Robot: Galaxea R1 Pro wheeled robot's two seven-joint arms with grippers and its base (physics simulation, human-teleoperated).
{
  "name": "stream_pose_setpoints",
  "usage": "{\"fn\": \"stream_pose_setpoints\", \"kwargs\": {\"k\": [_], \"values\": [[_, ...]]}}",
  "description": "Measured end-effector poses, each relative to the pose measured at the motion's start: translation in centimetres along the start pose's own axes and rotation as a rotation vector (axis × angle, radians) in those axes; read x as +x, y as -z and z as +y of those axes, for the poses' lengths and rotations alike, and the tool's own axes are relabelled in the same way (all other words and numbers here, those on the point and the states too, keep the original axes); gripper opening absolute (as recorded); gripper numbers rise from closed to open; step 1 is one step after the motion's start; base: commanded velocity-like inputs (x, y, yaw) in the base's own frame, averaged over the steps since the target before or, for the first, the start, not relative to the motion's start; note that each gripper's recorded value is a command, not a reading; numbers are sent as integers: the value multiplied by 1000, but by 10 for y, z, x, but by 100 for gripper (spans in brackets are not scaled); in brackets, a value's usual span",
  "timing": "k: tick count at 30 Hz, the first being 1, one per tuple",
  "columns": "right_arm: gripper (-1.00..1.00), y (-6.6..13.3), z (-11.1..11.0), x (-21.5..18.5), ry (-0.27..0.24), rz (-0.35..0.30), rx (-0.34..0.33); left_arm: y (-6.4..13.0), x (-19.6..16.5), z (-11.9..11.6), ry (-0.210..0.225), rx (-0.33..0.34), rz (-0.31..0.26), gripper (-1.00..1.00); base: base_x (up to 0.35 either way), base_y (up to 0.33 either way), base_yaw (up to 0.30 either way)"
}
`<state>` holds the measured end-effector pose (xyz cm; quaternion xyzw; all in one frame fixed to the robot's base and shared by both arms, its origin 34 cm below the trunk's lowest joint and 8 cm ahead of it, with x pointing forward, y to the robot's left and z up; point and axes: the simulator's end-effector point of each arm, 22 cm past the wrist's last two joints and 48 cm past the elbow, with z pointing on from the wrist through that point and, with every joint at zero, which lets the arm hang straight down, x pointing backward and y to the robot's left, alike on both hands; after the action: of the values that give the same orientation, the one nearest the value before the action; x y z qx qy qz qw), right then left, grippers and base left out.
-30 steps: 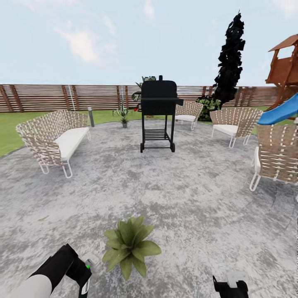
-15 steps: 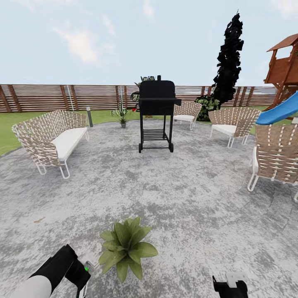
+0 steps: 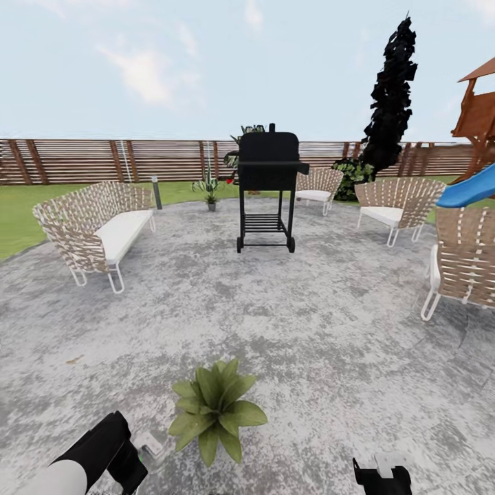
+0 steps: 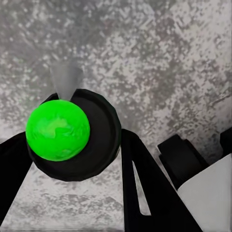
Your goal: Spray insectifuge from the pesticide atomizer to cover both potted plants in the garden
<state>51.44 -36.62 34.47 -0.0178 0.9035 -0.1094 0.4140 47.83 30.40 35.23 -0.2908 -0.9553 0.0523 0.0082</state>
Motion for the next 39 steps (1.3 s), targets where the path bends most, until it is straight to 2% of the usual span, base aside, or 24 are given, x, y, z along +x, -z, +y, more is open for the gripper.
{"fn": "stream_pose_setpoints", "kwargs": {"k": [11, 22, 30, 39], "values": [[100, 0, -1, 0, 1, -2, 2, 8, -4, 13, 3, -23, -7, -100, 30, 20, 9], [100, 0, -2, -1, 1, -2, 2, 1, 1, 5, -7, -12, 2, -100, 116, 101, 0], [100, 0, -1, -1, 1, -2, 2, 0, 0, 2, -1, -9, 3, -100, -57, -155, 132], [100, 0, -1, -1, 1, -2, 2, -1, -1, 0, 5, -3, 0, -100, -2, -12, 93]]}}
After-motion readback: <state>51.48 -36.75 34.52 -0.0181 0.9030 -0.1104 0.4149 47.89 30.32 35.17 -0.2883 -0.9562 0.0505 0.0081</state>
